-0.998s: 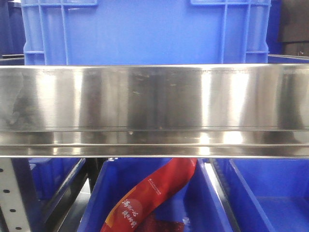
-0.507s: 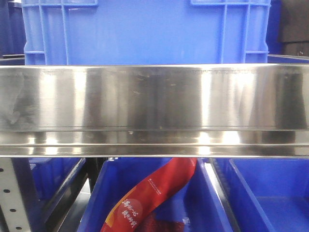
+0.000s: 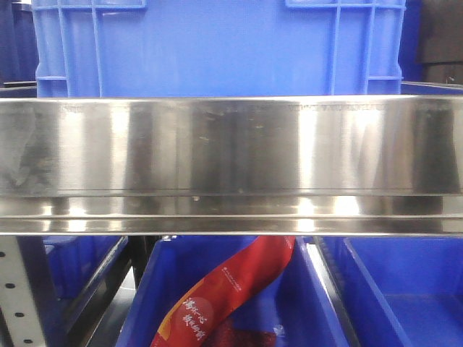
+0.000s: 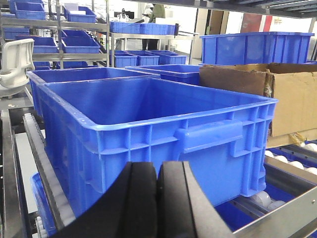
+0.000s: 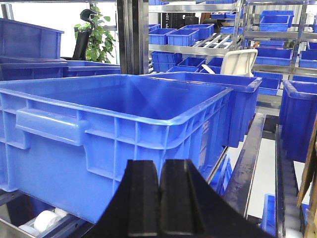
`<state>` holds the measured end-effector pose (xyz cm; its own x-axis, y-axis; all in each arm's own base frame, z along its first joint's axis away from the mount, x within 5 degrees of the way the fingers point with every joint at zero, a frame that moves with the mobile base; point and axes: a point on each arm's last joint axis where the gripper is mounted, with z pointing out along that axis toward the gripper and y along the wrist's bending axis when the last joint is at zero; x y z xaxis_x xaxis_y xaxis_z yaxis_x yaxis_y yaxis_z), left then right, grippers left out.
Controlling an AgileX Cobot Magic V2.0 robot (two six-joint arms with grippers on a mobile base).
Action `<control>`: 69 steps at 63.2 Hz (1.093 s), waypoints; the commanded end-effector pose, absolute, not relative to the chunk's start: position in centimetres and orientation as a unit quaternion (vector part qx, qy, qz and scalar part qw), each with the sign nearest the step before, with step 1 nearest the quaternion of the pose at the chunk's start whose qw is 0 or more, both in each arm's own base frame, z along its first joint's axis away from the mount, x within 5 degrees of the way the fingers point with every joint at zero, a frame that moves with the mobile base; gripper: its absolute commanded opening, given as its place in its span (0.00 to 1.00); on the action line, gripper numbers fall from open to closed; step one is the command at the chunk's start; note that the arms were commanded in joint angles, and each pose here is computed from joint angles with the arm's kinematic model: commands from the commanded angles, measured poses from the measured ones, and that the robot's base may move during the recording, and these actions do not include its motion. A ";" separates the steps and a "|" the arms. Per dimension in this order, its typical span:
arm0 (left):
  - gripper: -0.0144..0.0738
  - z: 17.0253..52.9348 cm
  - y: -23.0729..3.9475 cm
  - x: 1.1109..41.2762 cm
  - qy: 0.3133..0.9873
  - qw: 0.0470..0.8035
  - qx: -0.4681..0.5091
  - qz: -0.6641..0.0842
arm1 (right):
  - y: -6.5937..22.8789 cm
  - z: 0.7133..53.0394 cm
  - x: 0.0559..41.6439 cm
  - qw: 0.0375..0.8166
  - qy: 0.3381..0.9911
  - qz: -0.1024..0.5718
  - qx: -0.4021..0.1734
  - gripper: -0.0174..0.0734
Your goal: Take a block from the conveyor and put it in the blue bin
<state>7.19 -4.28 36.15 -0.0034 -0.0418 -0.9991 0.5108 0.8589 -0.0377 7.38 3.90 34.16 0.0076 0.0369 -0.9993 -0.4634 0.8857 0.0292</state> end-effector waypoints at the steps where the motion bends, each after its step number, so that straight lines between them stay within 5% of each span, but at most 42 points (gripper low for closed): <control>1: 0.04 36.3 -4.2 7.0 0.671 0.691 0.171 -0.206 | 3.8 34.2 7.3 0.699 0.676 0.175 -0.156 0.01; 12: 0.04 36.3 -4.2 7.0 0.671 0.691 0.171 -0.206 | 3.7 33.0 7.6 0.699 0.679 0.143 -0.170 0.01; 46: 0.04 36.3 -4.2 7.0 0.671 0.691 0.171 -0.206 | 0.6 23.7 5.1 0.734 0.677 0.036 -0.046 0.01; 69: 0.04 36.4 -4.2 7.0 0.667 0.695 0.169 -0.207 | 0.4 21.5 5.6 0.744 0.667 0.018 -0.031 0.01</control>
